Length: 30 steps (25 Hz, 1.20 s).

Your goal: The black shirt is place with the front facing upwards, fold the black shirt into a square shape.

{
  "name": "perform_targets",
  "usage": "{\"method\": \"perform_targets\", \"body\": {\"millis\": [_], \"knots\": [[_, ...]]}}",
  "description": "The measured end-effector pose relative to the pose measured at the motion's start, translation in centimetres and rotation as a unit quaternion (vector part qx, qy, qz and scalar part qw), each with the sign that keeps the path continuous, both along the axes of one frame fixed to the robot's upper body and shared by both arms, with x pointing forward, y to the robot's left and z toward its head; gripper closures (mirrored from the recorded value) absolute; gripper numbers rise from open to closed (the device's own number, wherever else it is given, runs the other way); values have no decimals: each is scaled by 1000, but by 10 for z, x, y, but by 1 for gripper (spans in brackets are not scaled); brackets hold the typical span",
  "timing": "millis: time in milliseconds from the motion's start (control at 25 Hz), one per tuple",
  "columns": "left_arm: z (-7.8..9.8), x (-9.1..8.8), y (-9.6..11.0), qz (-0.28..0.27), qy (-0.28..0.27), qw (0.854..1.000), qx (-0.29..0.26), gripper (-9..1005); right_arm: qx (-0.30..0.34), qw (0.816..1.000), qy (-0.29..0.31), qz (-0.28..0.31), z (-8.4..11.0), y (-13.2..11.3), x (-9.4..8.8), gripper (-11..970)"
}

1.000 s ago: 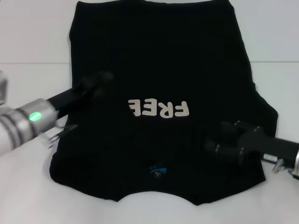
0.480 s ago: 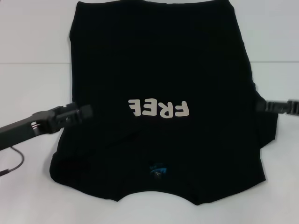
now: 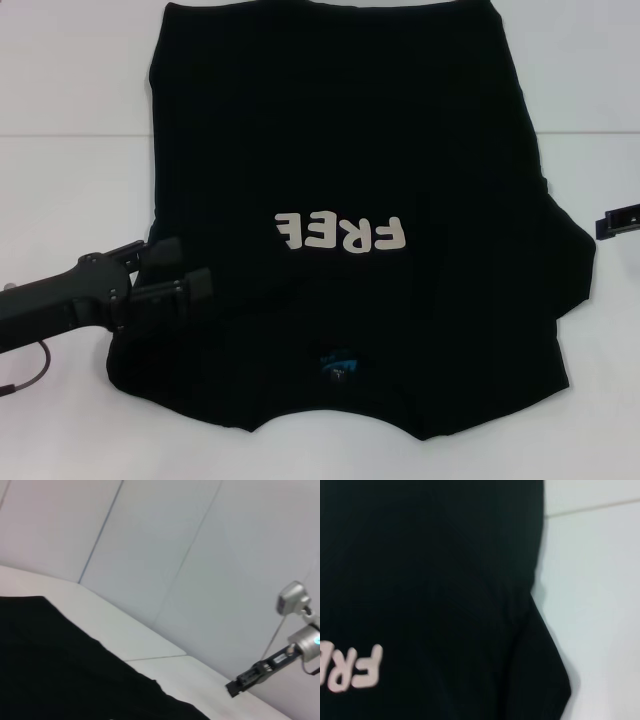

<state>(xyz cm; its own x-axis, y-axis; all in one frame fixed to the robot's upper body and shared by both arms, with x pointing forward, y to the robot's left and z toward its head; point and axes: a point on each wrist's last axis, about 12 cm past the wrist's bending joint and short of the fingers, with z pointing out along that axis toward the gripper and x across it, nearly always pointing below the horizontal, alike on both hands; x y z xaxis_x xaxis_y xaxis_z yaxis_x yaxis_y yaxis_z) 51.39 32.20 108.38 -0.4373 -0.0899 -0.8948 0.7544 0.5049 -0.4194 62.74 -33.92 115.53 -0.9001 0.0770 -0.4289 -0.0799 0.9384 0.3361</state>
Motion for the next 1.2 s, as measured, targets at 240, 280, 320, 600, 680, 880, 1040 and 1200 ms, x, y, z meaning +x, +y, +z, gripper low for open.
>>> {"method": "perform_targets", "body": {"millis": [240, 280, 320, 600, 680, 880, 1040, 1200], "knots": [[0, 0, 0, -1, -1, 1000, 0, 90, 7, 1000, 14, -7, -21, 9, 4, 59], [0, 0, 0, -1, -1, 1000, 0, 90, 7, 1000, 16, -8, -24, 11, 6, 59], [0, 0, 0, -1, -1, 1000, 0, 90, 9, 1000, 19, -8, -27, 12, 6, 59], [0, 0, 0, 0, -1, 1000, 0, 90, 15, 999, 30, -9, -40, 22, 8, 59], [-1, -1, 1, 1, 0, 1000, 1, 90, 18, 999, 32, -7, -42, 25, 8, 59], [-2, -2, 2, 4, 1, 1000, 2, 91, 22, 999, 39, -1, -47, 32, 7, 60], [-2, -2, 2, 5, 1, 1000, 3, 91, 24, 999, 41, -1, -48, 33, 7, 60], [-2, -2, 2, 6, 1, 1000, 3, 91, 24, 999, 41, 2, -49, 35, 7, 60]]}}
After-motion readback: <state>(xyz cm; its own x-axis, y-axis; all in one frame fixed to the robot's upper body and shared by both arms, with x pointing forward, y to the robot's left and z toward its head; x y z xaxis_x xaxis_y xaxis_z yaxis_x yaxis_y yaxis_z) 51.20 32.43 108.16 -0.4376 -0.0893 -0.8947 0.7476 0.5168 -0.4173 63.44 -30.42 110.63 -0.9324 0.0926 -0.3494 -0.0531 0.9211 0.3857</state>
